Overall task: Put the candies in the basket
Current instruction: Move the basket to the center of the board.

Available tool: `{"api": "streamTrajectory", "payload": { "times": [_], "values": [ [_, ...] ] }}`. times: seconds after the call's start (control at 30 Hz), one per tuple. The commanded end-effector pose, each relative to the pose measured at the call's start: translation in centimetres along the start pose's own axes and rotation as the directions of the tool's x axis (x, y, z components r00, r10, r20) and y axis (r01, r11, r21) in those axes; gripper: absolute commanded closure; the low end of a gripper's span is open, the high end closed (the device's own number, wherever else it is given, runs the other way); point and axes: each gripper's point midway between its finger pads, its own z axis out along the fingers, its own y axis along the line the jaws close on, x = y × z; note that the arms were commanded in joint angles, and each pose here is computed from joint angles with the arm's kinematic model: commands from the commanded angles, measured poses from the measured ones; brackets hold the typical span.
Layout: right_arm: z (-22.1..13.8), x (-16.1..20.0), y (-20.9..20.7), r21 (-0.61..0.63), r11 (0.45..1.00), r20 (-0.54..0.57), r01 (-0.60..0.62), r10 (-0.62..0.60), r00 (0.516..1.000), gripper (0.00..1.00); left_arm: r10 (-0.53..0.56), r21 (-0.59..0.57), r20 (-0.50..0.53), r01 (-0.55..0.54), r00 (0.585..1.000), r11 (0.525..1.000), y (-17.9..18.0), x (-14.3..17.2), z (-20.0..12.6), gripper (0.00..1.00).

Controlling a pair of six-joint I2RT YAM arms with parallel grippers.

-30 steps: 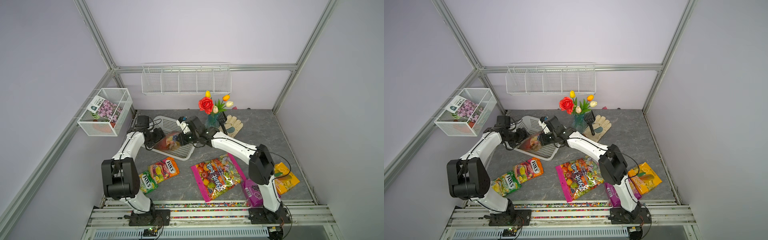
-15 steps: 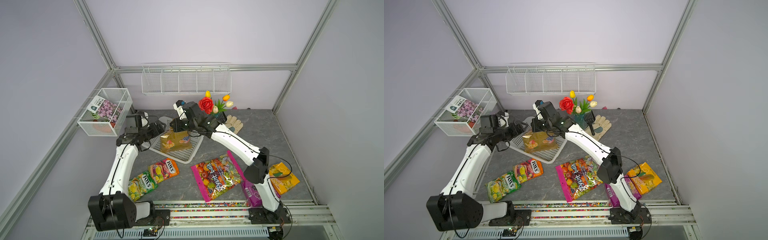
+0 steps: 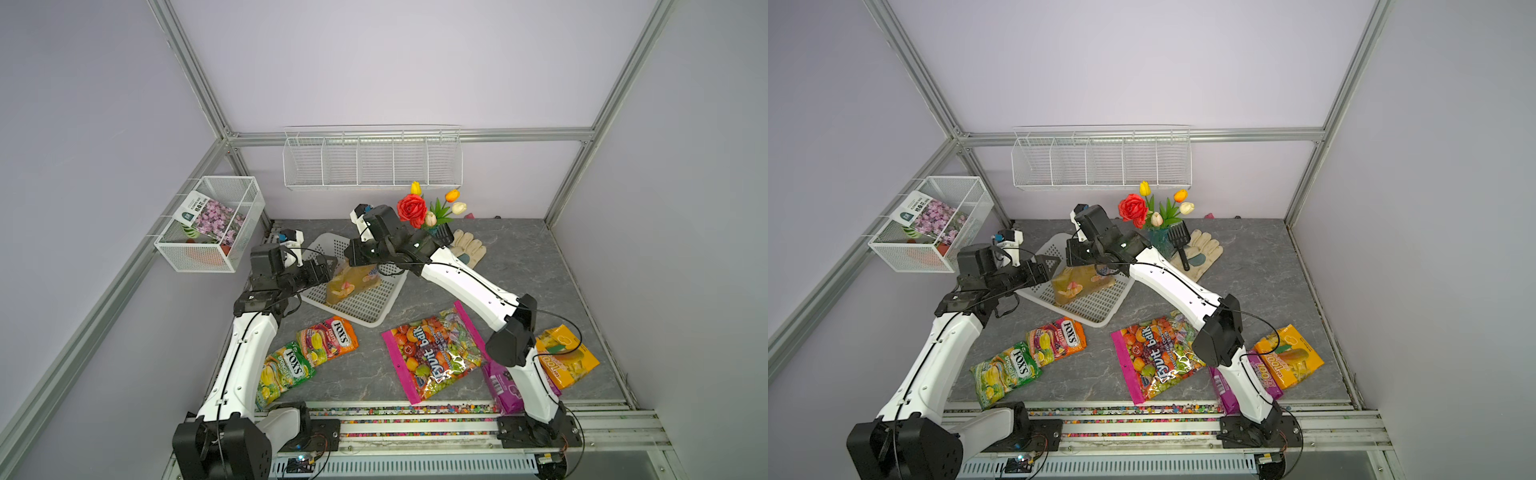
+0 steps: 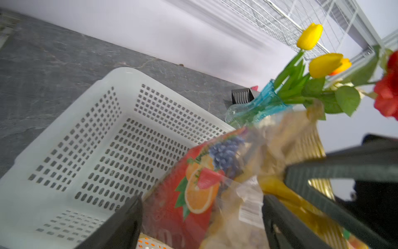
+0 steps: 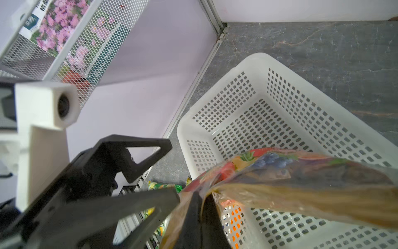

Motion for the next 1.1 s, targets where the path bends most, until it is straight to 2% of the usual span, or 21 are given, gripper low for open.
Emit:
{"api": "streamTrajectory", "payload": {
  "times": [0.0,0.03,0.1,0.17,0.3,0.47,0.7,0.8,0.93,1.07],
  "values": [
    [-6.0,-2.8,2.9,-0.06,0.997,0.123,0.049,-0.041,0.992,1.0,0.006,-0.083,-0.005,-0.006,1.0,0.997,1.6,-1.2,0.8,0.14],
    [-6.2,-2.3,2.3,-0.036,0.998,0.114,0.046,-0.042,0.993,1.0,-0.005,-0.11,-0.017,0.003,1.0,0.994,2.2,-1.1,1.2,0.16],
    [-6.9,-1.3,1.0,0.011,0.999,0.102,0.046,-0.047,0.994,1.0,-0.108,-0.255,-0.029,0.098,0.994,0.962,5.0,-0.8,1.6,0.16],
    [-7.7,-0.4,-0.4,0.061,0.997,0.088,0.045,-0.051,0.995,1.0,-0.134,-0.304,-0.05,0.113,0.99,0.946,6.1,-0.7,2.1,0.16],
    [-9.5,1.8,-3.6,0.171,0.983,0.029,0.07,-0.076,0.997,1.0,-0.15,-0.356,-0.049,0.123,0.987,0.926,7.1,-0.6,2.3,0.16],
    [-11.6,5.3,-7.7,0.313,0.94,-0.068,0.134,-0.118,0.991,1.0,-0.114,-0.411,-0.086,0.07,0.99,0.909,7.7,-0.4,2.8,0.15],
    [-15.9,7.7,-14.0,0.475,0.868,-0.126,0.144,-0.095,0.988,1.0,-0.159,-0.396,-0.202,0.068,0.966,0.916,7.8,2.8,5.1,0.14],
    [-17.7,7.7,-15.2,0.478,0.866,-0.136,0.149,-0.094,0.986,1.0,-0.171,-0.371,-0.256,0.067,0.951,0.926,7.7,4.5,5.7,0.14],
    [-18.3,7.1,-13.9,0.42,0.889,-0.122,0.182,-0.144,0.982,1.0,-0.212,-0.337,-0.306,0.103,0.928,0.936,7.7,6.9,6.6,0.14],
    [-18.5,5.6,-12.1,0.367,0.914,-0.086,0.173,-0.152,0.985,1.0,-0.263,-0.317,-0.349,0.151,0.899,0.936,7.6,9.3,7.5,0.25]
  ]
}}
